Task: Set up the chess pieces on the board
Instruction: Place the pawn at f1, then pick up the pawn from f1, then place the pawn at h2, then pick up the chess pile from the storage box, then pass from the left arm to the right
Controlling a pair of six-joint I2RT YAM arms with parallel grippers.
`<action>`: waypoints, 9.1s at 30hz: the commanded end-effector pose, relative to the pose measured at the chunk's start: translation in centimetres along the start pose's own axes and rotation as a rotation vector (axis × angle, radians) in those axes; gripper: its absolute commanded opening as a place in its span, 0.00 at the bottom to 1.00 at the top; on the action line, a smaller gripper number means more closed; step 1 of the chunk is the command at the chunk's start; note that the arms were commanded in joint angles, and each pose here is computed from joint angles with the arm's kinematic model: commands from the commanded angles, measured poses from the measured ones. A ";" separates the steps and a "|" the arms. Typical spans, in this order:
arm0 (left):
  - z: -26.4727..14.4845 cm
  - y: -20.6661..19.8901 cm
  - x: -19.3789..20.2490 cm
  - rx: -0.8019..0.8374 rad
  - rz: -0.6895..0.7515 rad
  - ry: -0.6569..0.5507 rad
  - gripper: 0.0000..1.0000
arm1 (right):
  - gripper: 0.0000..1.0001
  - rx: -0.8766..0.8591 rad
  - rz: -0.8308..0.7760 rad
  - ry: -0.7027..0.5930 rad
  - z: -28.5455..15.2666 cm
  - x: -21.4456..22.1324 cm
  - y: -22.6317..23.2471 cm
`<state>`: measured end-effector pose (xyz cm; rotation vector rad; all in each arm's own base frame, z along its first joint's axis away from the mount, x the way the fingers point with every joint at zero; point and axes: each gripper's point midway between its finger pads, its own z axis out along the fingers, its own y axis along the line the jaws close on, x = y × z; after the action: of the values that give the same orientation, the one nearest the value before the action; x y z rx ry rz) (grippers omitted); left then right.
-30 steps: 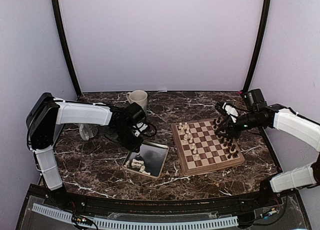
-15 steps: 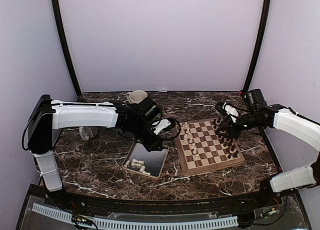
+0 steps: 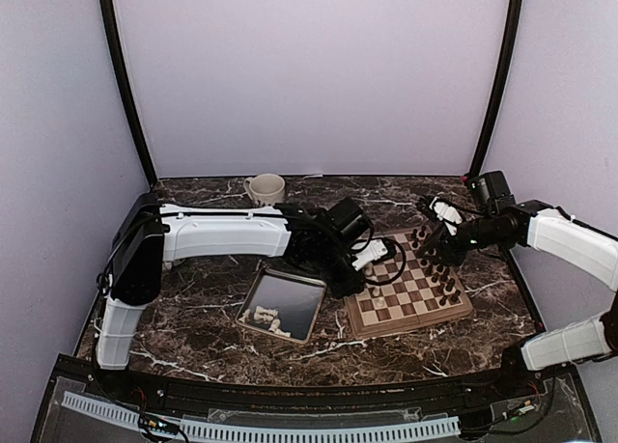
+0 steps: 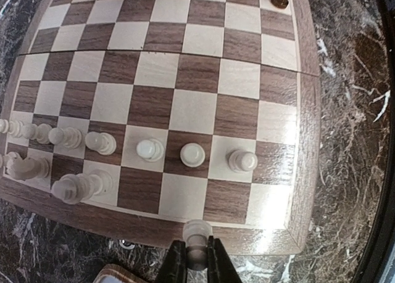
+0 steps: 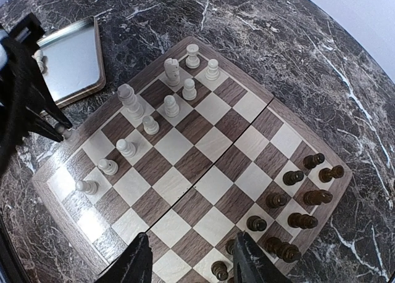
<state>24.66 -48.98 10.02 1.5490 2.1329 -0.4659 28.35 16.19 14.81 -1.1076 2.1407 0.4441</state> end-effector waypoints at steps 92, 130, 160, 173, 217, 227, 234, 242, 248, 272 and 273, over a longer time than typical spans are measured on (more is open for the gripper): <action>-16.1 18.4 7.0 -0.324 -0.522 -0.314 0.70 | 0.09 -0.327 -0.423 0.378 11.0 -2.9 12.0; -15.8 18.7 7.7 -0.350 -0.459 -0.253 0.68 | 0.10 -0.313 -0.517 0.385 6.7 3.4 13.8; -15.2 18.5 8.0 -0.333 -0.465 -0.230 0.68 | 0.21 -0.288 -0.506 0.418 7.8 4.7 13.3; -16.6 19.9 9.1 -0.442 -0.564 -0.172 0.66 | 0.28 -0.243 -0.425 0.236 3.6 -1.7 11.5; -5.5 4.9 21.0 -0.051 -0.019 0.463 0.34 | 0.30 -0.207 -0.239 -0.026 1.9 -2.4 7.7; -4.4 4.6 22.4 -0.037 -0.032 0.511 0.23 | 0.30 -0.218 -0.236 -0.007 2.4 -1.9 7.8; -4.8 4.8 23.3 -0.074 -0.093 0.554 0.27 | 0.31 -0.229 -0.233 -0.002 2.4 -1.8 7.9; -5.4 6.4 25.3 -0.197 -0.136 0.650 0.27 | 0.31 -0.239 -0.229 0.005 2.6 -1.6 8.1; -5.4 6.9 26.7 -0.249 -0.177 0.723 0.20 | 0.31 -0.244 -0.225 0.012 2.7 -1.5 8.1; -9.7 6.4 11.6 -0.185 -0.208 -0.033 0.07 | 0.36 -0.402 -0.050 -0.085 0.4 -10.8 8.1; -9.7 6.4 11.2 -0.180 -0.206 -0.066 0.07 | 0.37 -0.447 -0.027 -0.071 0.7 -11.0 8.4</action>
<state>25.71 -31.06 10.54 1.2915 2.3420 -0.2297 27.24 26.12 21.90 -1.3405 1.9299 0.7146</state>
